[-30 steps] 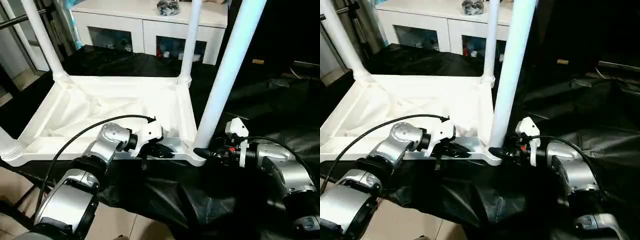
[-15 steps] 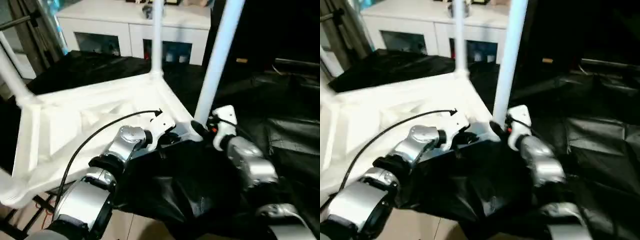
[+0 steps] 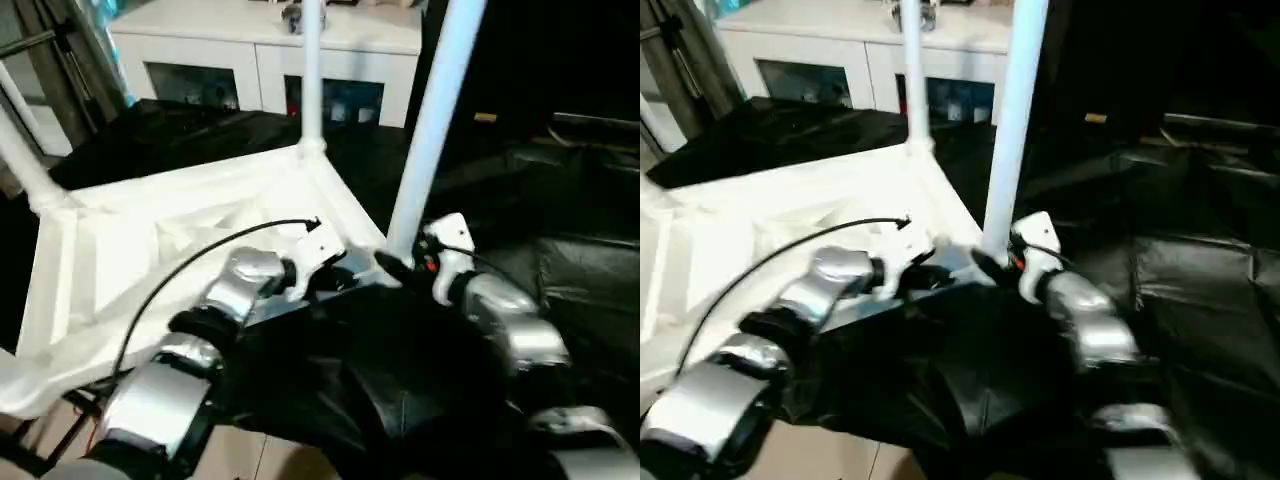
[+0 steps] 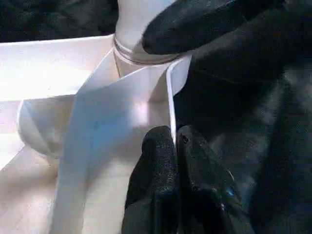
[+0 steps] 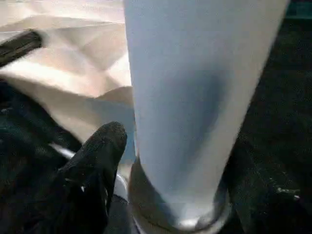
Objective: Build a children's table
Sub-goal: Rotate leg to tighten
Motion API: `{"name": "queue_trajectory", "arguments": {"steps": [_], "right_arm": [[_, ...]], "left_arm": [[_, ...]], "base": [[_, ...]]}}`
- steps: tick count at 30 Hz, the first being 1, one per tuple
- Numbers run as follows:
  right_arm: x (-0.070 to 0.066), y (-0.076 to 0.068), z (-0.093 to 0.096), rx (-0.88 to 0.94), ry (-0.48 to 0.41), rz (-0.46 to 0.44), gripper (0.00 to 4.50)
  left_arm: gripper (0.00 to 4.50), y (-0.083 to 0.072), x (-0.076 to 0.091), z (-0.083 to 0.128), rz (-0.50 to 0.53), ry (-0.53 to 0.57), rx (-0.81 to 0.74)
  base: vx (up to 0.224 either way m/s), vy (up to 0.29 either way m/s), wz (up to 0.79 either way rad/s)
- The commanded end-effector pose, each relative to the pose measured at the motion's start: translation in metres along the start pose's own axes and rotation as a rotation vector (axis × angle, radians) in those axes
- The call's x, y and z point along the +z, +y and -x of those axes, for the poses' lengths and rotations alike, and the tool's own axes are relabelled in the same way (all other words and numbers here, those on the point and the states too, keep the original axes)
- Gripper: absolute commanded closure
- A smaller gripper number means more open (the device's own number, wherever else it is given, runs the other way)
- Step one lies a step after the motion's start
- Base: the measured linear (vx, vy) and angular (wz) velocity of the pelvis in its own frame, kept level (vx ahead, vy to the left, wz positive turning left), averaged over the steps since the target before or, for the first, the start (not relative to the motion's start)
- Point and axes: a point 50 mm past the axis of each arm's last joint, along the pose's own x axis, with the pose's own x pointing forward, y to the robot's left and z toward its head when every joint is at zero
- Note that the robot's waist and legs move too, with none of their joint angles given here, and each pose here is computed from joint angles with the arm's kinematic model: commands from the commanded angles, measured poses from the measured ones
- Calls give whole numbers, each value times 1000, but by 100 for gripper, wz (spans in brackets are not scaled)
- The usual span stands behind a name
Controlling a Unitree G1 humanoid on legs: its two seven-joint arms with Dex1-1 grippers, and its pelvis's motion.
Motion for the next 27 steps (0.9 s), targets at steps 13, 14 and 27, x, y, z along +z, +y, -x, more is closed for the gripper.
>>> {"name": "queue_trajectory", "arguments": {"steps": [13,14,27], "right_arm": [[-7,26,19,482,111,-44,174],[-7,26,19,485,113,-45,174],[-19,32,7,344,107,-102,232]], "left_arm": [[450,-13,-3,13,-63,9,-281],[450,-13,-3,13,-62,10,-284],[450,-5,1,6,-37,7,-131]], "base": [[0,0,0],[0,0,0],[0,0,0]]}}
